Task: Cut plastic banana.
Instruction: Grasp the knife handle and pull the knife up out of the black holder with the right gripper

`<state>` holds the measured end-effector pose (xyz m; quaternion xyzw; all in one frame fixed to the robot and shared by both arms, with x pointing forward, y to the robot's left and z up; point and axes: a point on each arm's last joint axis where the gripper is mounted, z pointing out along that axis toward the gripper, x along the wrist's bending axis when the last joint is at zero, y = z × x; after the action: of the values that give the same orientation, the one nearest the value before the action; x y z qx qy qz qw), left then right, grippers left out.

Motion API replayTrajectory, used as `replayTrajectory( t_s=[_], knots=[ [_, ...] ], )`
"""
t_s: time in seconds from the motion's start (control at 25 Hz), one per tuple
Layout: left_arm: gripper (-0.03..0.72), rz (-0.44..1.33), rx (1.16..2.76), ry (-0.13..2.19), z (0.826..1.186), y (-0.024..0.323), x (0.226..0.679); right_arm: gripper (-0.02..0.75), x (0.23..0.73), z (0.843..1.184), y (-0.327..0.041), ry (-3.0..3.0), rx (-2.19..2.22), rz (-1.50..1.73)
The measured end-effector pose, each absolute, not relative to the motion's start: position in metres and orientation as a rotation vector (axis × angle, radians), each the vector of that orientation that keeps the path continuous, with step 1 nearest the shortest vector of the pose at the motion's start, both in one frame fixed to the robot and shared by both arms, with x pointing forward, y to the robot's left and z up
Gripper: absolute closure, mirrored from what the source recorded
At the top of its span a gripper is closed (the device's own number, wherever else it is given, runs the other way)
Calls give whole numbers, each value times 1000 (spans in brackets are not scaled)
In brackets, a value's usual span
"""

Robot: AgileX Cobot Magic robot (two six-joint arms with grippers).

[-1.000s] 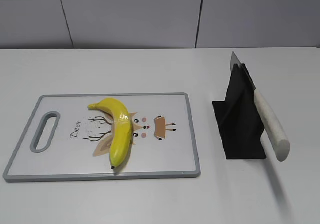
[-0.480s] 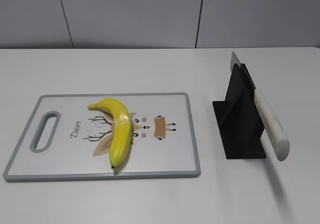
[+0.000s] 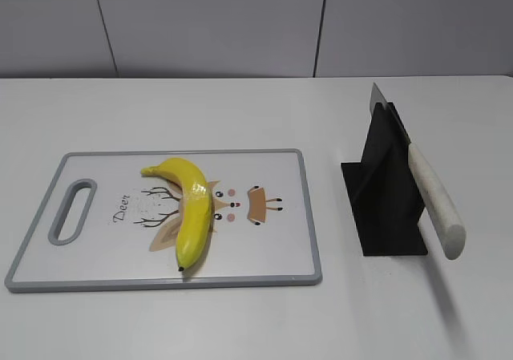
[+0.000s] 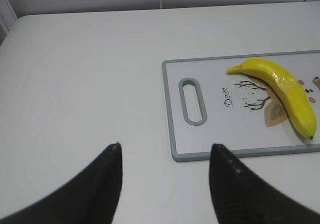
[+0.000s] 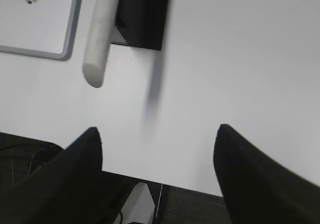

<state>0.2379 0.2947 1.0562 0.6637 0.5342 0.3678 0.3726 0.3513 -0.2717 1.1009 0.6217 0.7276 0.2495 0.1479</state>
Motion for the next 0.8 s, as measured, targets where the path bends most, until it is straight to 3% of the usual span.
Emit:
replayTrajectory(
  t_s=[0.48, 0.8],
  knots=[
    [149, 942, 1701, 1369, 1056, 295, 238, 211, 420, 1094, -219, 2312, 1914, 607],
    [149, 942, 1701, 1369, 1056, 295, 238, 211, 469, 1047, -200, 2404, 2053, 339]
  ],
)
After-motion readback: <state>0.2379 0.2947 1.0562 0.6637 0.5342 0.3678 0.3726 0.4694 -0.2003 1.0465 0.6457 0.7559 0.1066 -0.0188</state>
